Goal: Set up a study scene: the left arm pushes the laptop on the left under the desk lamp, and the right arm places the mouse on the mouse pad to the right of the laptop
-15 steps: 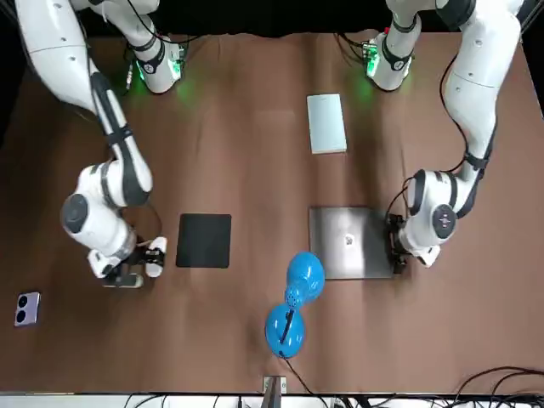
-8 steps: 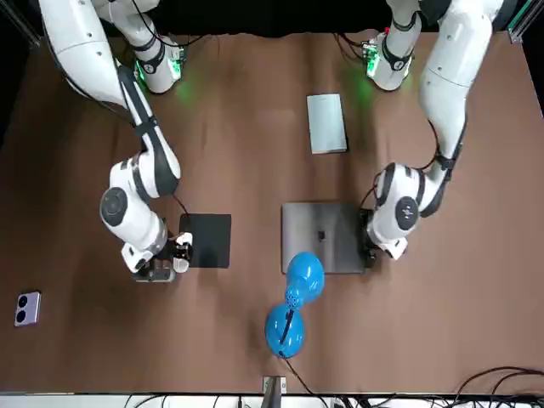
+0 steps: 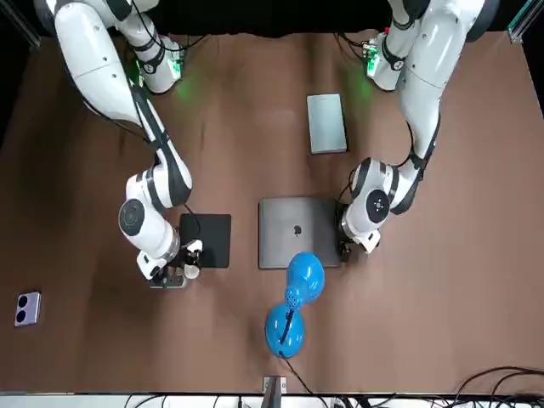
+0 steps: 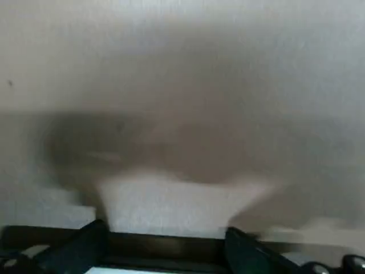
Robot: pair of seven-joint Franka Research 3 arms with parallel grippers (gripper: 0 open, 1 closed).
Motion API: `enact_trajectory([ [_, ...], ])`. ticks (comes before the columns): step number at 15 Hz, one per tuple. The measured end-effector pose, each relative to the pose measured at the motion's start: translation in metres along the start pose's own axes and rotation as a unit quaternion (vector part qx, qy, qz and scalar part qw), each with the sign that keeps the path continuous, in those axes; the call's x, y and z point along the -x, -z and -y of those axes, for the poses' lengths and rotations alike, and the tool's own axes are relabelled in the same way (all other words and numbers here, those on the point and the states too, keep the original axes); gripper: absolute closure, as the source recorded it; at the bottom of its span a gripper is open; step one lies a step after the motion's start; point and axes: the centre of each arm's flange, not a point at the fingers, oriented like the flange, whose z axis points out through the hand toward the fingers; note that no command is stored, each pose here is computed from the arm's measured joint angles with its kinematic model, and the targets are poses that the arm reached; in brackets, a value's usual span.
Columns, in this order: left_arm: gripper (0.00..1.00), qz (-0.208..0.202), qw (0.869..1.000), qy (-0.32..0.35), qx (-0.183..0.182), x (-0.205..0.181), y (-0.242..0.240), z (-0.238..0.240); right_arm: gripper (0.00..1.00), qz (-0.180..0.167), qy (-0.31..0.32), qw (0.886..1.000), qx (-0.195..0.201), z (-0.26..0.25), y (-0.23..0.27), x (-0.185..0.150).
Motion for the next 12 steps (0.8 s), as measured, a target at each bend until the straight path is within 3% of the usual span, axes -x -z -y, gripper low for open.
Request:
enact_trajectory([
  [12,0.0,0.011,1.0,0.01,0.004,0.017,-0.001,-0.003,0.37,0.029,-0.034,0.999,0.013,0.001,-0.026,0.017],
])
